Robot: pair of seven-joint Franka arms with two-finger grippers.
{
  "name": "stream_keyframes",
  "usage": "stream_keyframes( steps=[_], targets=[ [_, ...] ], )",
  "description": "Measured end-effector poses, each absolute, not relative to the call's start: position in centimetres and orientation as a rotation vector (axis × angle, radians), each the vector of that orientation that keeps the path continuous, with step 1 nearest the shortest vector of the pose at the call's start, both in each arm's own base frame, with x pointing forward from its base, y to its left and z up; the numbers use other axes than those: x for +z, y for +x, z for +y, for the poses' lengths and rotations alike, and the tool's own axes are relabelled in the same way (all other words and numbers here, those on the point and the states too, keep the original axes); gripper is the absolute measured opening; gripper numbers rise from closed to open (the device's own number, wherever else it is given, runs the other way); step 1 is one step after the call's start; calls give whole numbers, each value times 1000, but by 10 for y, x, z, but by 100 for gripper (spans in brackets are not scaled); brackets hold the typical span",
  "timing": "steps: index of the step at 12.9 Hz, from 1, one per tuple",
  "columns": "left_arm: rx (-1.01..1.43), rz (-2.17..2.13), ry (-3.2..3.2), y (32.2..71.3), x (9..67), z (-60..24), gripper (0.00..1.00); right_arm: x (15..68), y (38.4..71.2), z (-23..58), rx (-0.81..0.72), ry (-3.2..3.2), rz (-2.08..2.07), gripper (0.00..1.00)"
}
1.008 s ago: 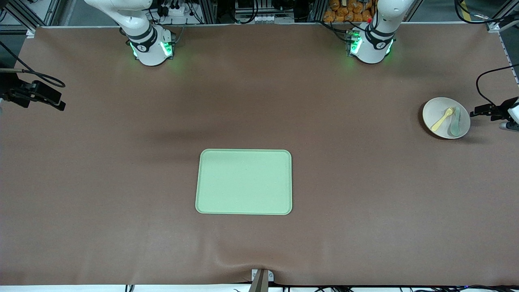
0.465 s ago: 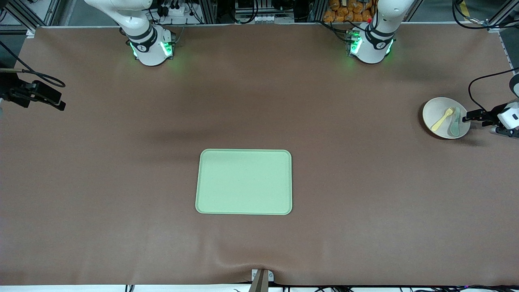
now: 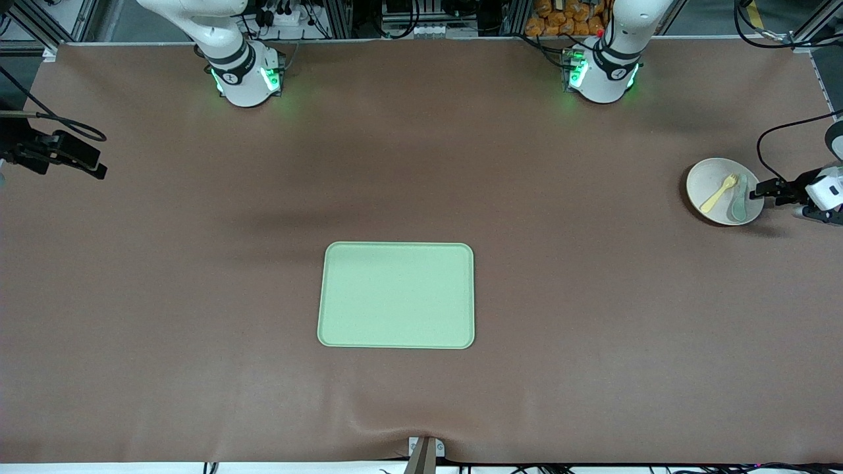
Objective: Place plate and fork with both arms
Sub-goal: 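Close the left gripper on the plate rim and lift it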
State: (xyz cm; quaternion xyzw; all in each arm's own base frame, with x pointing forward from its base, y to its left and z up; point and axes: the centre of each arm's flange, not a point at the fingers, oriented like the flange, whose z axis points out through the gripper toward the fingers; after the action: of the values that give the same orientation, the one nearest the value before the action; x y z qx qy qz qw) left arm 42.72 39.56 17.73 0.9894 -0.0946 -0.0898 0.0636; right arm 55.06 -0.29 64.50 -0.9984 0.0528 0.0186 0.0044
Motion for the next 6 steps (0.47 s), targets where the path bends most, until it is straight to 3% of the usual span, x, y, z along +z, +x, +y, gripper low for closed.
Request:
stream_keyframes(
  steps=[4,5,6],
  targets=[
    [-268,-323,2982,429,177,394,22,645,551,-3,59,-3128,166,100],
    [-264,-364,2978,430,181,394,13,645,550,-3,60,-3128,166,100],
    [-261,-392,2975,433,185,393,11,645,550,-3,60,-3128,166,100]
  ],
)
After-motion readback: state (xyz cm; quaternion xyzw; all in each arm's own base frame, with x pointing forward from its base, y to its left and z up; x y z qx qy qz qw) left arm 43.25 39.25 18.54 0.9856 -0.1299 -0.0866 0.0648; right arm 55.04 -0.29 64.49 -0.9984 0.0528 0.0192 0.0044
